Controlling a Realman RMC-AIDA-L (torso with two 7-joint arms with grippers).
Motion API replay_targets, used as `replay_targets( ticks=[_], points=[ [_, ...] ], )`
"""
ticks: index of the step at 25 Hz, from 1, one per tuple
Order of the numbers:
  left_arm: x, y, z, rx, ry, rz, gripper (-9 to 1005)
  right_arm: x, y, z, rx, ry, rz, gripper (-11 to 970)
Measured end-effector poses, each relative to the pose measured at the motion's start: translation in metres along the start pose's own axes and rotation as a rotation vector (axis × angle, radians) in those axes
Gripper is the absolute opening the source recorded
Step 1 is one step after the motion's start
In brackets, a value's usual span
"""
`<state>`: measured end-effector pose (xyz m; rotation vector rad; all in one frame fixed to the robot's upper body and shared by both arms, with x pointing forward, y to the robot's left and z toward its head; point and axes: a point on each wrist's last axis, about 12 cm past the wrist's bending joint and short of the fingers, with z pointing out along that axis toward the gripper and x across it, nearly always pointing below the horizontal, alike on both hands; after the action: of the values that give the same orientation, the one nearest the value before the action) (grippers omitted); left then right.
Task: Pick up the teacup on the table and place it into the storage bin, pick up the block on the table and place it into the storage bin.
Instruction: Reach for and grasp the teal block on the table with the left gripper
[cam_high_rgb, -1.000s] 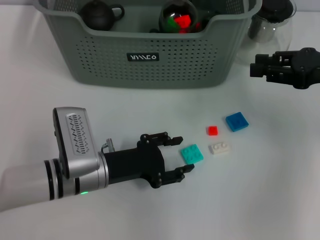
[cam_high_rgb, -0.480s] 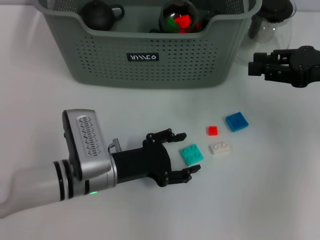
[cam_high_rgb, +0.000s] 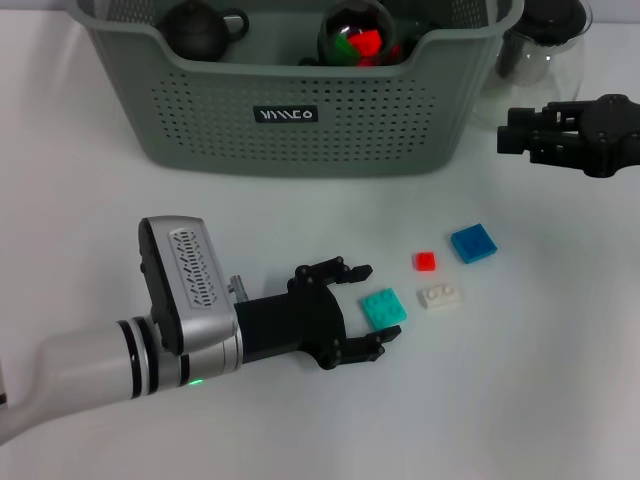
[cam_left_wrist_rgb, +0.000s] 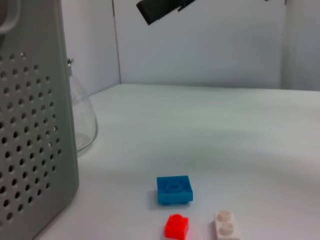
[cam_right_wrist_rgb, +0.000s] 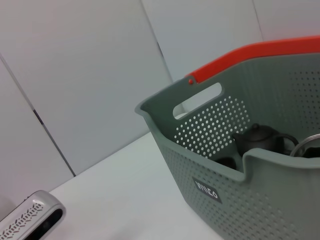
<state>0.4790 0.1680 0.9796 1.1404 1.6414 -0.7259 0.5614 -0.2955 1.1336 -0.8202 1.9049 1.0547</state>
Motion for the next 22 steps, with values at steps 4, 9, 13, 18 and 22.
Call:
replay_targets(
  ticks=[4,9,13,18,22],
  points=[
    [-0.0009,0.0007,0.0,-0.009,-0.009,-0.003,784,0.0019,0.0001,-0.0011,0.003,0.001,0.004,413],
    [-0.0004,0.0004,-0.0001,-0.011,-0.007,-0.004,783,0.0023,0.0001,-0.0013,0.003,0.002,0.005,413],
    [0.0005,-0.0039,0.0007,-0.002,-0.009,0.029,782,0.0024,0.0001,-0.0012,0.003,0.003,0.005,413],
    [0.0023,-0.0079,0.0015,-0.018,-0.01,0.051,780,0.0024,0.0001,-0.0012,0.003,0.003,0.004,412],
    [0.0024,-0.0077,0.0019,-0.019,-0.007,0.051,779,0.0024,0.0001,-0.0011,0.003,0.004,0.004,412]
  ],
)
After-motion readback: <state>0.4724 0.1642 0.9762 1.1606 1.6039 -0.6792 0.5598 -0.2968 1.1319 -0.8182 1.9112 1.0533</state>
